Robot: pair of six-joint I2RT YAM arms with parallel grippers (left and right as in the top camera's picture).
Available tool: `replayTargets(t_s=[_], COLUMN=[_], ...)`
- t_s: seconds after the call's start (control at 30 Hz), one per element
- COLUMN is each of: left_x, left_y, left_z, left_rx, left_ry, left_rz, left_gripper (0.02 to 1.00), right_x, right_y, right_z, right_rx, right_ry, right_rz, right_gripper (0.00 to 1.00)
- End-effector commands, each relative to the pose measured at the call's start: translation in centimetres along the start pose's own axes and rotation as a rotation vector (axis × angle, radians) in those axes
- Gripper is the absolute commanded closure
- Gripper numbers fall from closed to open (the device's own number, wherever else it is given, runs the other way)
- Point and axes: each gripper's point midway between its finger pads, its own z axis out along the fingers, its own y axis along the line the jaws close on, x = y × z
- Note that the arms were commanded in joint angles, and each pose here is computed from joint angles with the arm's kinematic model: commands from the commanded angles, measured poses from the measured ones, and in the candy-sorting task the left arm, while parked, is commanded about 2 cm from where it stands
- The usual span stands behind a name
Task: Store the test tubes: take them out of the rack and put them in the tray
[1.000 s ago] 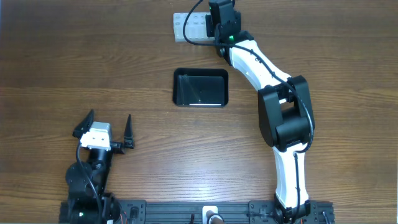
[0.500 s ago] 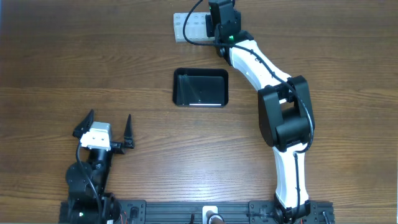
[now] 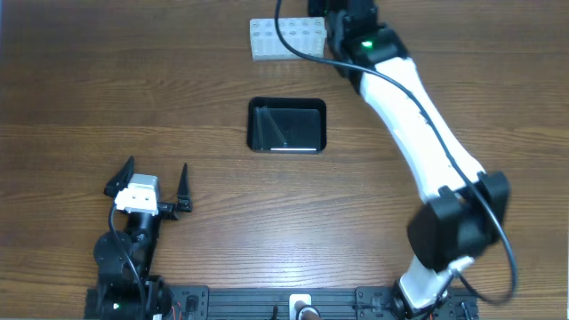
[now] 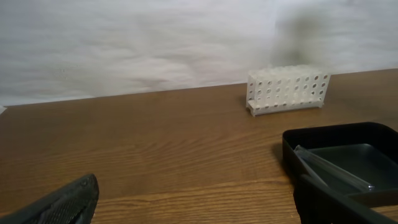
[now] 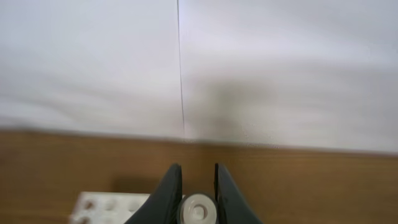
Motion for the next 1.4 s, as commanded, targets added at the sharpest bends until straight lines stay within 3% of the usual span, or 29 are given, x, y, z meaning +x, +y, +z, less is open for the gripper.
replayTargets(t_s=[0.03,0.17,0.33,0.63,1.1,1.4], left_x=[0.1,0.1,0.1,0.1,0.1,0.1], left_y=[-0.1,-0.1,-0.1,-0.1,-0.1,-0.1], left_z=[0.0,0.0,0.0,0.0,0.0,0.0], left_rx=[0.003,0.003,0.003,0.004,0.004,0.004], left_ry=[-0.001,-0.001,-0.001,-0.001,-0.001,-0.001], left_rz=[0.010,0.010,0.010,0.010,0.010,0.010], left_gripper=[0.018,0.018,0.018,0.018,0.018,0.018], right_x=[-1.5,2.3,10.3,20.9,28.2,28.9], right_y=[0.6,1.6,1.5,5.0,6.7,6.3], right_z=[-3.9,-5.2,-5.5,-4.0,-3.6,-3.9], right_rx=[-0.067,-0.138,-0.104,-0.165,-0.127,-0.095], right_ry=[0.030,0.208,0.514,0.836,1.013,1.033], right_rz=[0.056,0.095,0.163,0.127,0.067,0.040], right_gripper=[0.919,0.921,0.912,0.921,0.912,0.901])
